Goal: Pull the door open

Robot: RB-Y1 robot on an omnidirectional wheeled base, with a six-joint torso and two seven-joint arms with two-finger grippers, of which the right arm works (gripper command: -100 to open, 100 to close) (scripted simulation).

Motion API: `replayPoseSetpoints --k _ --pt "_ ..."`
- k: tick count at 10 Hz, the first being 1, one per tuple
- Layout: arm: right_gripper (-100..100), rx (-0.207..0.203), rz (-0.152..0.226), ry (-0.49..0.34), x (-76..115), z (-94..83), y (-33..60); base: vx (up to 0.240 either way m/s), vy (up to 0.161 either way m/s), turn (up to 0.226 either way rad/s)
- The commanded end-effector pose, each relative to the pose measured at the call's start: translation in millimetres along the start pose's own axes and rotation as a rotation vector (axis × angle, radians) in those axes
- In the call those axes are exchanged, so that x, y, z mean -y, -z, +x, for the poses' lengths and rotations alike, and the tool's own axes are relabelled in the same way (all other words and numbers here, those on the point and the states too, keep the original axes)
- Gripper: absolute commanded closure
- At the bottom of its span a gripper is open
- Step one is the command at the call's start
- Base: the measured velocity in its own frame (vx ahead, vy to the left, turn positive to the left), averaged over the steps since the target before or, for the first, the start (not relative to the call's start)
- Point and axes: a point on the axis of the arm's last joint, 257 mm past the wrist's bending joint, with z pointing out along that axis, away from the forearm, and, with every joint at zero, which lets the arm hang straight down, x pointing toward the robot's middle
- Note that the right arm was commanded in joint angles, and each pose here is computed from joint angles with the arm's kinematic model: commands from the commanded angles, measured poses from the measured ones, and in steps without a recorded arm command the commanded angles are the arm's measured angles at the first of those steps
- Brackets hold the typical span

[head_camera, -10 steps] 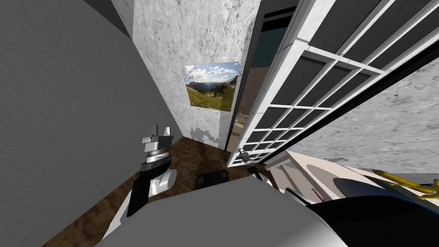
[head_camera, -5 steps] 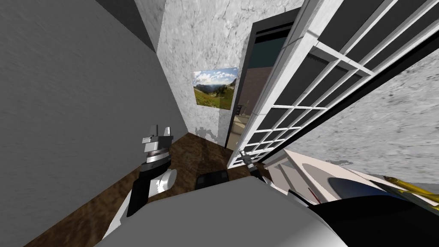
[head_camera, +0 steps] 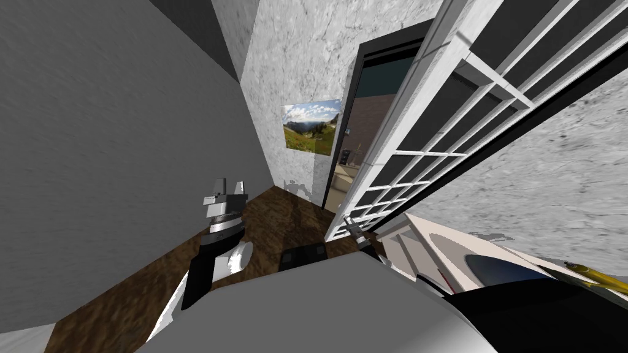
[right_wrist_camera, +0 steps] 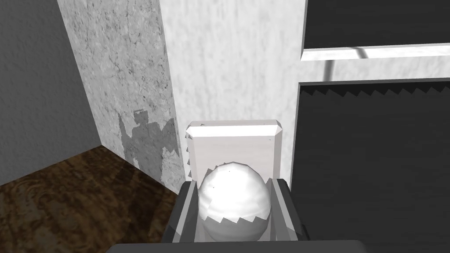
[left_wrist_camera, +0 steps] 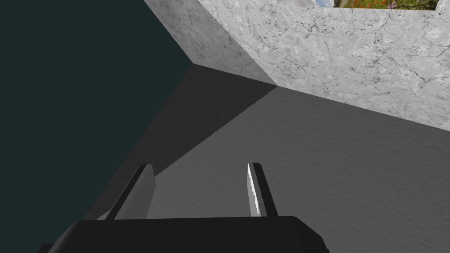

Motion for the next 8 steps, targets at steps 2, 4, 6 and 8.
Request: replayPoseSetpoints --k 2,4,6,8 --pt "100 0.001 0.019 -0.003 2.5 -0.9 11.1 -0.199 -0.095 0.167" --pt "100 -0.001 0.031 -0.003 2.1 -0.1 17.7 -0.199 -0.077 0.154" --pt "100 -0.003 0.041 -0.003 1.8 0.6 22.9 -0.183 -0.060 0.127" --pt "100 0.000 0.043 -0.003 2.5 -0.1 24.1 -0.134 -0.037 0.068"
